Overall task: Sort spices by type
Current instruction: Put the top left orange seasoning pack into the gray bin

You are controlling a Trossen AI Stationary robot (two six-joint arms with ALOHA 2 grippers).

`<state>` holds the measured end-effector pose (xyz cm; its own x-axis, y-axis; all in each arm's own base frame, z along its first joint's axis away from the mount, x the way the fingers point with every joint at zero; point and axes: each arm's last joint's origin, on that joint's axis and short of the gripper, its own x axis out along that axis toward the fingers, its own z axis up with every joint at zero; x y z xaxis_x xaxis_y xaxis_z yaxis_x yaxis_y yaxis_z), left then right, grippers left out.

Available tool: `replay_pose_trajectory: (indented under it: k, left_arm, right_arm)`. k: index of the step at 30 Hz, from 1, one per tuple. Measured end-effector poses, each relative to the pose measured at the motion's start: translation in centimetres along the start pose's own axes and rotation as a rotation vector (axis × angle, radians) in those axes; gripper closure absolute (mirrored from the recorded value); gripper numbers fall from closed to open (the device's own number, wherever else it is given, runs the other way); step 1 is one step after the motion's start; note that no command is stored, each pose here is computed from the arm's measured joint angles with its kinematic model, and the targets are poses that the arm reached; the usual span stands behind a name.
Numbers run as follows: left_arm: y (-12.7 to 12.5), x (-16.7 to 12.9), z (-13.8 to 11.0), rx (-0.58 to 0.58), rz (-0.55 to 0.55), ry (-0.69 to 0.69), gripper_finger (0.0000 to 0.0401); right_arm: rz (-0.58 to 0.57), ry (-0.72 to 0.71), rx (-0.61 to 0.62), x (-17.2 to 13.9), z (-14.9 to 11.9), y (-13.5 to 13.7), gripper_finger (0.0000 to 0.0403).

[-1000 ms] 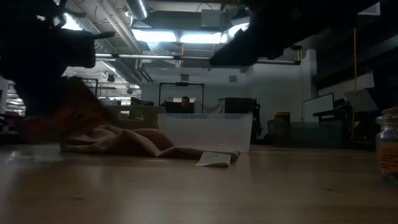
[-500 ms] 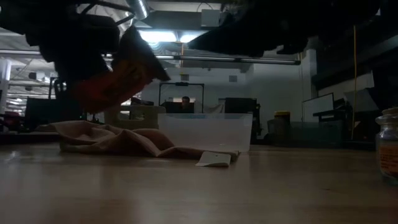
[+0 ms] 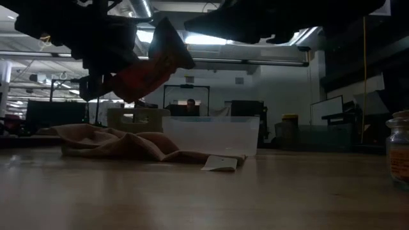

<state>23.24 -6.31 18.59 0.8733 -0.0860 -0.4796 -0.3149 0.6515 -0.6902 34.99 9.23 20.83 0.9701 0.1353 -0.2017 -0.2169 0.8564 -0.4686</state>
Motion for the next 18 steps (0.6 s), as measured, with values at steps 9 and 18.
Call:
replay_pose_trajectory:
  k: [9, 18]
  left_arm:
    - [0.0, 0.0, 0.0, -0.004, 0.001, 0.002, 0.0401]
    - [-0.4, 0.0, 0.3, -0.021, -0.045, -0.026, 0.0401]
  right_arm:
    - [-0.034, 0.056, -0.012, 0.1, -0.1, -0.1, 0.0249]
    - [-0.054, 0.098, -0.01, 0.8, -1.4, -0.4, 0.0249]
